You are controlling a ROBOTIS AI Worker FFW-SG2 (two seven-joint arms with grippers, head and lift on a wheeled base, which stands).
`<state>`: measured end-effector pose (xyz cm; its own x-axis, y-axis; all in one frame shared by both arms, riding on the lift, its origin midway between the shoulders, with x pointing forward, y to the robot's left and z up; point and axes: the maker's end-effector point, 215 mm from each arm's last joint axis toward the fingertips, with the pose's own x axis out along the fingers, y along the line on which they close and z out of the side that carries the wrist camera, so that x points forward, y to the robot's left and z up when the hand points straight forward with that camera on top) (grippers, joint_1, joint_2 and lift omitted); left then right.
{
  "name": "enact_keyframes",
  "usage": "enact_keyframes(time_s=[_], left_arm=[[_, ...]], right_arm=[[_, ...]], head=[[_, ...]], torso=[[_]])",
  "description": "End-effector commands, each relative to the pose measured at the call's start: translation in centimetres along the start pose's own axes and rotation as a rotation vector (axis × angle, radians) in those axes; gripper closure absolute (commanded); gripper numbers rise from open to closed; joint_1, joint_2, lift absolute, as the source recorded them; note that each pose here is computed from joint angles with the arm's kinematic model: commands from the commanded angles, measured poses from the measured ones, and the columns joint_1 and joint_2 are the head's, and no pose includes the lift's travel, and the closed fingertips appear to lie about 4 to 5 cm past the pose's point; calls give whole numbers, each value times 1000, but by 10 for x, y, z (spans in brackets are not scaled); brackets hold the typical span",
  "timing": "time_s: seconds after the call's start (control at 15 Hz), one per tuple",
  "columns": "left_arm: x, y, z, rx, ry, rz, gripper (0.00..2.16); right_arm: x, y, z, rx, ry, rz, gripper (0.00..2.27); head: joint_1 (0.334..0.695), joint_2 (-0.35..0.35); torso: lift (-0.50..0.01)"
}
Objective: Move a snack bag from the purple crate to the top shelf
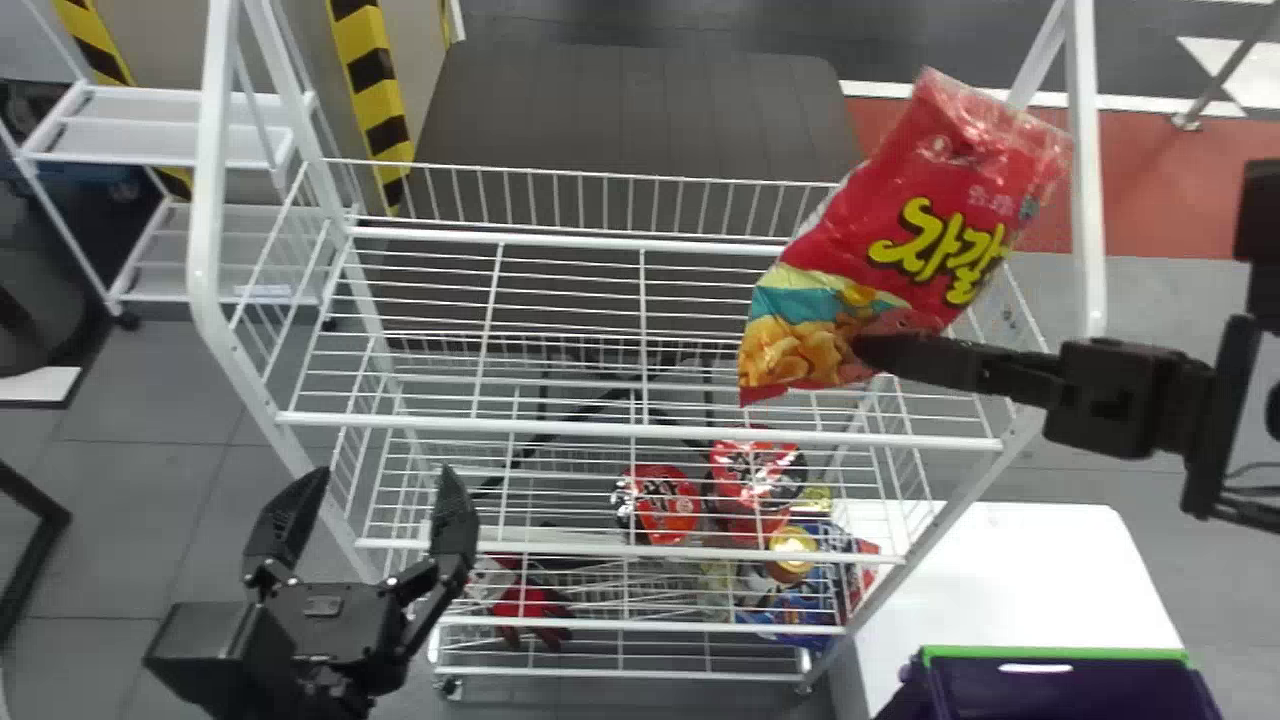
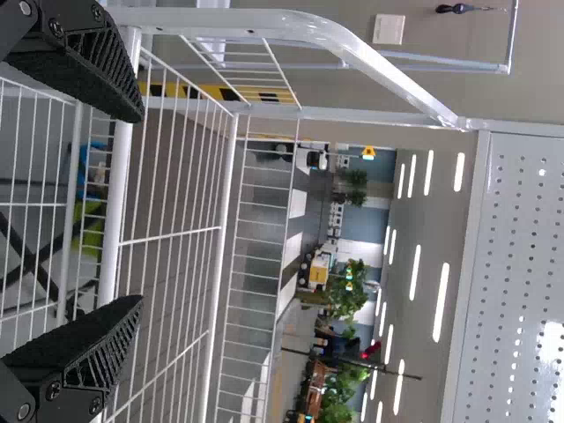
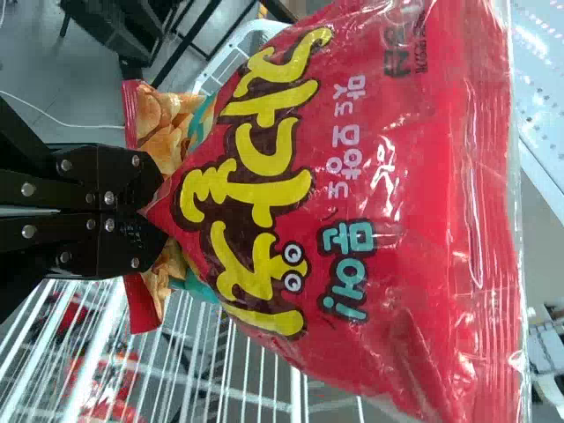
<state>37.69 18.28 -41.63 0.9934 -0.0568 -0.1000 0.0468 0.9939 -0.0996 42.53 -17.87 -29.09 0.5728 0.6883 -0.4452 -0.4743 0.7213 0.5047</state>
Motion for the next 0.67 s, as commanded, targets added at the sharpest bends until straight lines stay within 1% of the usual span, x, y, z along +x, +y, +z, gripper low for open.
enact_keyframes(time_s=[0.0,0.13,0.2,0.27,0.33,0.47,0.6], left_arm=[[0,1,1,1,-1,1,87],[-1,1,0,2,1,2,87],[-1,1,0,4,1,3,87],[-1,4,-1,6,0,8,87],[-1,5,0,6,-2,10,87],[-2,7,-1,5,-4,16,87],[-2,8,-1,5,-4,18,90]], right_arm=[[37,13,-1,20,52,47,1943],[73,17,-13,43,119,57,1946],[88,21,-13,58,140,76,1946],[100,24,-9,70,146,87,1946],[112,26,-8,74,161,82,1946],[129,27,-12,61,203,59,1946],[146,32,4,69,204,62,1946]], head=[[695,3],[695,35],[695,51],[695,83],[695,97],[695,122],[695,140]], torso=[[0],[0],[0],[0],[0],[0],[0]])
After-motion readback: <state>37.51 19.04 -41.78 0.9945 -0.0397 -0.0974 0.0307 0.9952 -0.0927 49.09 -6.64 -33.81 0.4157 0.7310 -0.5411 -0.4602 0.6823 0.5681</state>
